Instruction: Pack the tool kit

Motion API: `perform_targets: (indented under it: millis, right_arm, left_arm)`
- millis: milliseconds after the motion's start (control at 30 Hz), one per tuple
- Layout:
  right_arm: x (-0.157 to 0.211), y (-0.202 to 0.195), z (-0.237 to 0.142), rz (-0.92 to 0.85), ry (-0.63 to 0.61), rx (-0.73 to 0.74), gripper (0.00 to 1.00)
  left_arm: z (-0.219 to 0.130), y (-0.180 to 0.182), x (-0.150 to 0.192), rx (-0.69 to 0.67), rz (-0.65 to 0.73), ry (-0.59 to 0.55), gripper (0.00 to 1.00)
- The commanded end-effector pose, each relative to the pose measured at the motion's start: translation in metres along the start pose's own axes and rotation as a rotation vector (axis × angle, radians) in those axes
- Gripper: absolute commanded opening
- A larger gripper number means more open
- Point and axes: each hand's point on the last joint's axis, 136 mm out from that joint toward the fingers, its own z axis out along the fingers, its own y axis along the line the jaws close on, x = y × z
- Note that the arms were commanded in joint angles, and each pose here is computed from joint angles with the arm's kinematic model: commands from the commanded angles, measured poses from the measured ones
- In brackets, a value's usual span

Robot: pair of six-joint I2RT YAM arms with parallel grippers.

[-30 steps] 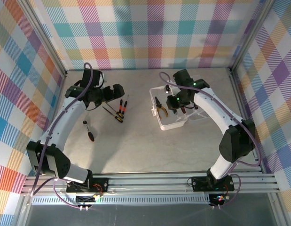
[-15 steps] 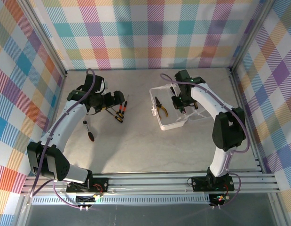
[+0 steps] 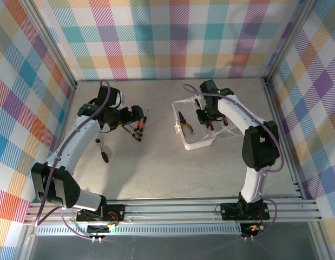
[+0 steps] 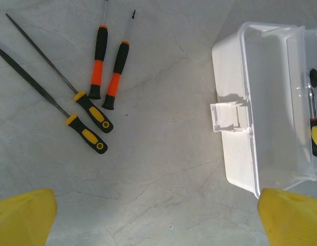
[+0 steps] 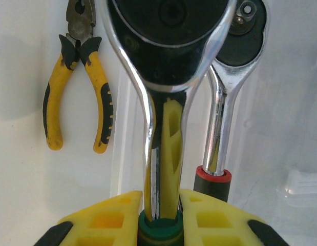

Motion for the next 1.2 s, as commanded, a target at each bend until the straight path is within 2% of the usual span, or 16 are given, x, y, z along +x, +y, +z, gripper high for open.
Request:
perform_targets:
  millis: [0,367,667,833,1000,1167]
  right_arm:
    - [-0.014,-0.005,-0.004,0.015,-0.042,0.005,0.12]
    - [-0.010,-0.005,-0.005,0.030,-0.036,-0.002,0.28]
    - [-0.010,-0.005,-0.014,0.028,-0.049,-0.003,0.31]
    - [-0.015,-0.003,-0.032,0.026,-0.081,-0.012,0.36]
    - [-0.019,0.002,-0.058,0.018,-0.122,-0.034,0.54]
    - [-0.019,0.017,-0.082,-0.007,-0.169,-0.079,0.87]
  left_arm:
    - [0.002,-0.001,0.003,0.016,0.010,0.023,1.00]
    - [0.003,-0.001,0.004,0.014,0.013,0.027,1.00]
    - [0.002,-0.001,0.005,0.014,0.013,0.026,1.00]
    - [0.004,0.001,0.005,0.006,0.015,0.027,1.00]
    - [0.014,0.010,0.008,-0.032,0.007,0.047,1.00]
    - [0.034,0.032,0.016,-0.119,-0.021,0.088,1.00]
